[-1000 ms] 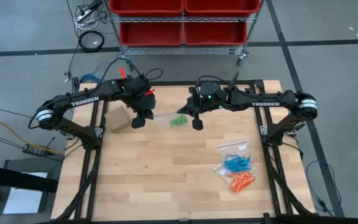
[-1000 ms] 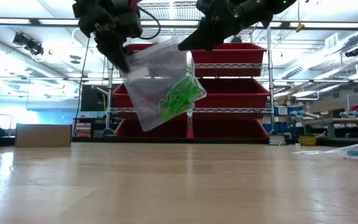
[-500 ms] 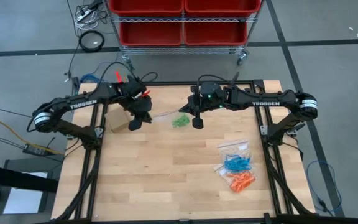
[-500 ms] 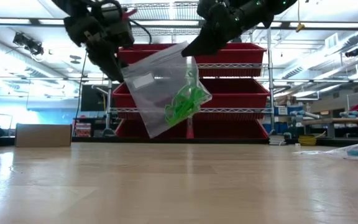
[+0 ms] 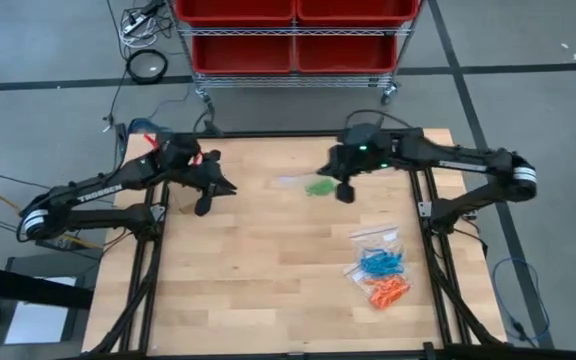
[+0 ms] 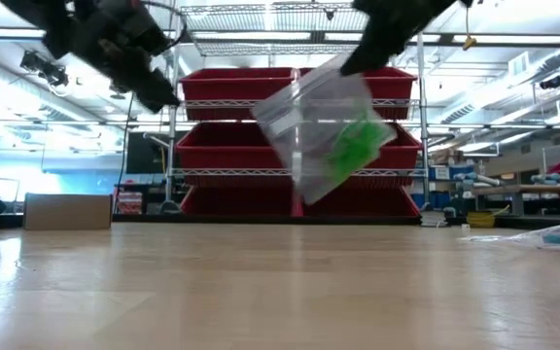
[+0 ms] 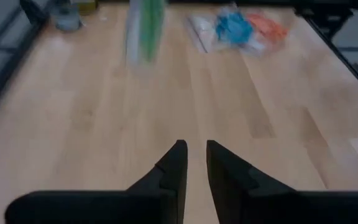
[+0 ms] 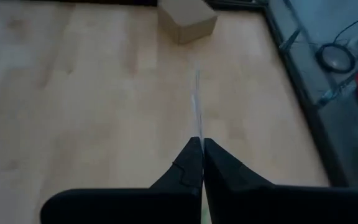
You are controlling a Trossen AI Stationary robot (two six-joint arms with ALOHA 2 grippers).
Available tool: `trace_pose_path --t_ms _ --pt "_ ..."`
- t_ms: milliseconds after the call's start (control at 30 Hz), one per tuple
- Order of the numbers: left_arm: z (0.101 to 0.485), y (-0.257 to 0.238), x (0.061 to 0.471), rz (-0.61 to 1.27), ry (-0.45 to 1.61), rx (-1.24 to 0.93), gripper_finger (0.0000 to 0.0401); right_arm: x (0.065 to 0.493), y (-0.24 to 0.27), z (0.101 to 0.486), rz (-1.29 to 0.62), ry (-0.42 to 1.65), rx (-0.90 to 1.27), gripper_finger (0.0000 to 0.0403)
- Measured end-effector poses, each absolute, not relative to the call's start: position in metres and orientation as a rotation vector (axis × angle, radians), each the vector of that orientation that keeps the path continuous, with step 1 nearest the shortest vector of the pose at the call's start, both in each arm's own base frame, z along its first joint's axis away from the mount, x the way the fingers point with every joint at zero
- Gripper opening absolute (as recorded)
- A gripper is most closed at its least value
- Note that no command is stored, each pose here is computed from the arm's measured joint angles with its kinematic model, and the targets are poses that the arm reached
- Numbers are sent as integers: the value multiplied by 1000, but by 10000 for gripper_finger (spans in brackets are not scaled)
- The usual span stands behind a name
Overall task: Sort rubber bands
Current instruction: Close the transparent zip bag
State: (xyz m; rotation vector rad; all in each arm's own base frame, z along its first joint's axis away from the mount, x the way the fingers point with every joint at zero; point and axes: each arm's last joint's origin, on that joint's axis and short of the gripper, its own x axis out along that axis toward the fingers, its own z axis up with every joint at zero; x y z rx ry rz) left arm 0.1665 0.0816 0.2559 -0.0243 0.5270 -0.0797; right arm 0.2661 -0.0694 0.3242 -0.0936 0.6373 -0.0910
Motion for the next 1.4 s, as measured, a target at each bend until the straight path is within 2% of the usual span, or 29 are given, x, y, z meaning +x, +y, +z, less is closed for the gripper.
trace_pose_path --t_ms 200,500,667,767,900,1067,1400 --pt "235 79 163 -65 542 -109 68 220 -42 335 -27 635 88 0" --pt "227 78 171 -58 456 -150 68 168 7 281 -16 710 340 0" --pt "230 76 173 -66 428 -145 68 140 32 268 -23 616 437 0" --pt "235 77 176 -62 377 -119 68 123 34 258 -157 609 436 0" --pt "241 78 178 -50 313 -110 68 103 27 228 -342 739 490 0" --pt "243 79 180 -44 291 -109 68 98 26 196 -374 793 605 0" --pt "243 79 180 -41 291 -108 68 98 15 186 -603 677 474 0"
